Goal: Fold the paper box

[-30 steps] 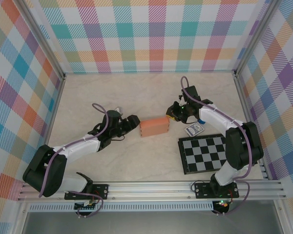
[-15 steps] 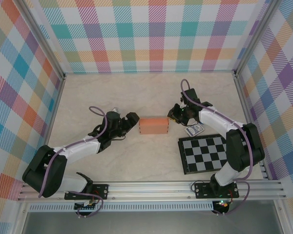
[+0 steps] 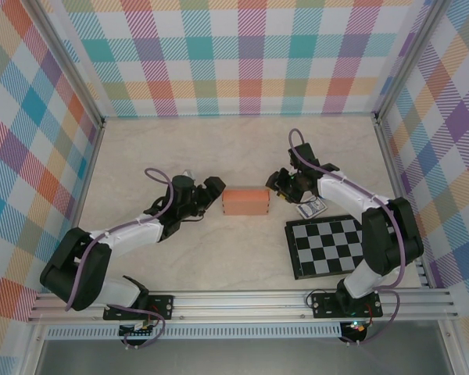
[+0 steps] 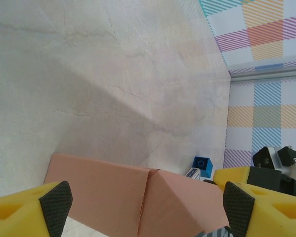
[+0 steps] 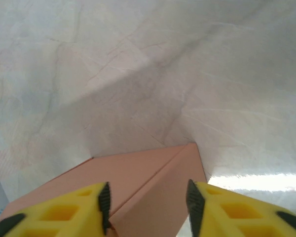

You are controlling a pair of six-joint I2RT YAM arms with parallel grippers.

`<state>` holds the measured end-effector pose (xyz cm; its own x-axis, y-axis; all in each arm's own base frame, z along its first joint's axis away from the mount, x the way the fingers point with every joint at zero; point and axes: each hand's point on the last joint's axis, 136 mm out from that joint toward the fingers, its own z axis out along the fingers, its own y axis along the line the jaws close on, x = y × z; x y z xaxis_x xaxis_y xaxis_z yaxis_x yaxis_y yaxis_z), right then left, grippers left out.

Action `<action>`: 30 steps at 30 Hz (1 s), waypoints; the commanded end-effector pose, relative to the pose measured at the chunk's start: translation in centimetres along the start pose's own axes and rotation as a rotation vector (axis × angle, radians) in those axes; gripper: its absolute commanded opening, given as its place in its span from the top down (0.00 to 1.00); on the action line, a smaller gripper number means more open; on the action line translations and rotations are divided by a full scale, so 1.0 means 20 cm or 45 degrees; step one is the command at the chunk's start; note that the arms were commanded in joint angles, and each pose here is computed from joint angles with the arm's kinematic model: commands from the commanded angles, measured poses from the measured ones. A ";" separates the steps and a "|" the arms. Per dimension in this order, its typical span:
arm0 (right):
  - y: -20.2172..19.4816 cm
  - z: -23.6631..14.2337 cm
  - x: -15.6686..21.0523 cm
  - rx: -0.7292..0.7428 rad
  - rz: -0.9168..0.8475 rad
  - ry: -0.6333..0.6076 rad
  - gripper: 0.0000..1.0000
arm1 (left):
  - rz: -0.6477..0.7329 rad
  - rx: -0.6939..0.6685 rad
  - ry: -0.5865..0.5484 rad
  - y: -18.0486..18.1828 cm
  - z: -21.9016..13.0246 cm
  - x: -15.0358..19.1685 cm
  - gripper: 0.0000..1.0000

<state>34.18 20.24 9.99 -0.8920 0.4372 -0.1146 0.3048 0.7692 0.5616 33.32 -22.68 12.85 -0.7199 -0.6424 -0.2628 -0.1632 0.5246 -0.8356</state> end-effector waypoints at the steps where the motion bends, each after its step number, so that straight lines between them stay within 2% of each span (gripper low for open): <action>1: 0.04 -0.12 0.00 0.008 0.041 -0.028 0.42 | -0.019 0.077 0.011 -0.12 0.00 -0.01 0.17; 4: 0.05 -0.18 0.03 0.006 0.122 -0.016 0.26 | -0.049 0.071 0.023 -0.13 0.00 0.00 0.18; 6: 0.05 -0.20 0.05 -0.009 0.188 0.000 0.20 | -0.074 0.056 0.030 -0.11 -0.01 0.01 0.19; 8: 0.06 -0.20 0.09 -0.054 0.265 0.033 0.17 | -0.093 0.056 0.040 -0.11 0.00 0.01 0.20; 14: 0.10 -0.13 0.14 -0.243 0.464 0.094 0.17 | -0.114 0.044 0.061 -0.10 0.02 0.03 0.24; 19: 0.12 -0.14 0.13 -0.301 0.526 0.058 0.18 | -0.135 0.044 0.069 -0.10 0.04 0.05 0.29; 25: 0.10 -0.14 0.12 -0.330 0.611 0.008 0.19 | -0.154 0.037 0.060 -0.09 0.05 0.05 0.41; 30: 0.08 -0.14 0.13 -0.349 0.674 -0.017 0.19 | -0.161 0.041 0.058 -0.09 0.06 0.05 0.45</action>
<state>31.14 21.27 12.22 -0.6742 0.7075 0.2119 0.6003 0.3579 0.7152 33.25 -24.29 12.61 -0.7286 -0.6718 -0.1332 -0.2493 0.4413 -0.8620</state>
